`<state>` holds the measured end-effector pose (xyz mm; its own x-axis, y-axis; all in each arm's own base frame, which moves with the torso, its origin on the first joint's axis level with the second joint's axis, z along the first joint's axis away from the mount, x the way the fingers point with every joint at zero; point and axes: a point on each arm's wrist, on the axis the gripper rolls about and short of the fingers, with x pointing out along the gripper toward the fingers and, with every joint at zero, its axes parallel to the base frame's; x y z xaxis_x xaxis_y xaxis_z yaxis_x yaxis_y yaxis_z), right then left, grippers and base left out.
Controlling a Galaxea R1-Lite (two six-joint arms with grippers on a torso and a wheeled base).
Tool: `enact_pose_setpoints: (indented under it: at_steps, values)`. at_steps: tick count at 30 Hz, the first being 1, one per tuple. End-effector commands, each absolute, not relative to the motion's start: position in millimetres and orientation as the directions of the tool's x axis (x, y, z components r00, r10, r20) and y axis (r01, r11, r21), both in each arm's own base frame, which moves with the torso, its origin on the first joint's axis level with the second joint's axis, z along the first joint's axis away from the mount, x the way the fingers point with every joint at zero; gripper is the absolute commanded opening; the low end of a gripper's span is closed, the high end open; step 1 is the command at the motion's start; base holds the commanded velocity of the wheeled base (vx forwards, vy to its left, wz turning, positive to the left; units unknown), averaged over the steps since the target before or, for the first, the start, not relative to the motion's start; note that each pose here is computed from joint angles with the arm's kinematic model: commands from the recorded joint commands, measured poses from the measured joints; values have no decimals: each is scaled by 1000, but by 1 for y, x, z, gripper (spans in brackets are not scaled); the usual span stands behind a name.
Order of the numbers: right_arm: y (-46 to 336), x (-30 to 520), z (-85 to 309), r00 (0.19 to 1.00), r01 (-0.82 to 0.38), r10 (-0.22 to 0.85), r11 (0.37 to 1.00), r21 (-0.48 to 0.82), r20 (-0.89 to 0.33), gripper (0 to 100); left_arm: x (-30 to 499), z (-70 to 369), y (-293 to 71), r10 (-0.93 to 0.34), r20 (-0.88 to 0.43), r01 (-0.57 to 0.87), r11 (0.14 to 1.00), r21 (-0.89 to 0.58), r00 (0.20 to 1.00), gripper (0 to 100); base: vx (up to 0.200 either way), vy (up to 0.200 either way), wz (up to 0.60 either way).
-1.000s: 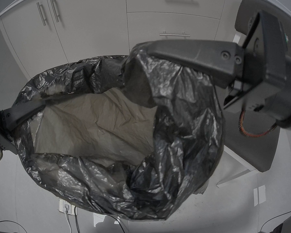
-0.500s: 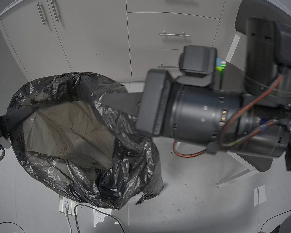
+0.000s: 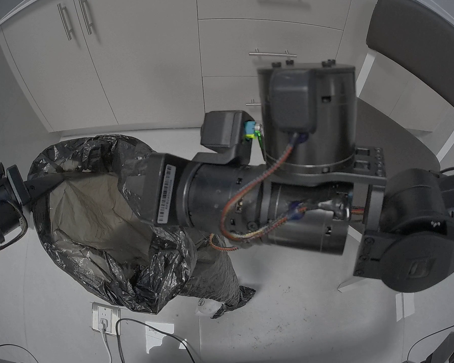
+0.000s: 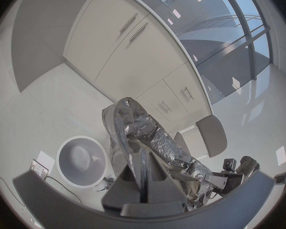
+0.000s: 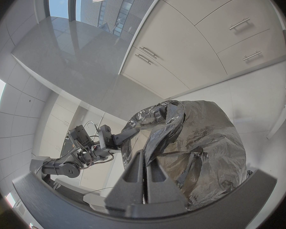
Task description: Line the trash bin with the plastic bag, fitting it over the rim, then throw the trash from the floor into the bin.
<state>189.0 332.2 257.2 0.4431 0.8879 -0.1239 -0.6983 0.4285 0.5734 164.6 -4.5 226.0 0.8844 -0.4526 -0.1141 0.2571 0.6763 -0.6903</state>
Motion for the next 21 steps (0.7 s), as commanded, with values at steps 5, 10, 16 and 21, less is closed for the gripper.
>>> enact_pose_setpoints:
  at_steps: [5,10,16,21]
  values:
    - [344,190,257,445,-704,888,426,568,-115,0,166,234,-6,-457,-70,295,676,-675,887,0,0,0,0]
    - [351,179,266,456,-734,886,426,529,-81,0,149,246,-7,-467,1,358,675,-646,884,0,0,0,0]
    - [363,163,263,417,-759,906,395,517,-80,0,140,246,-7,-463,13,385,719,-578,886,0,0,0,0]
    - [382,155,255,384,-810,923,326,488,21,0,126,246,-8,-462,39,427,780,-457,886,0,0,0,0]
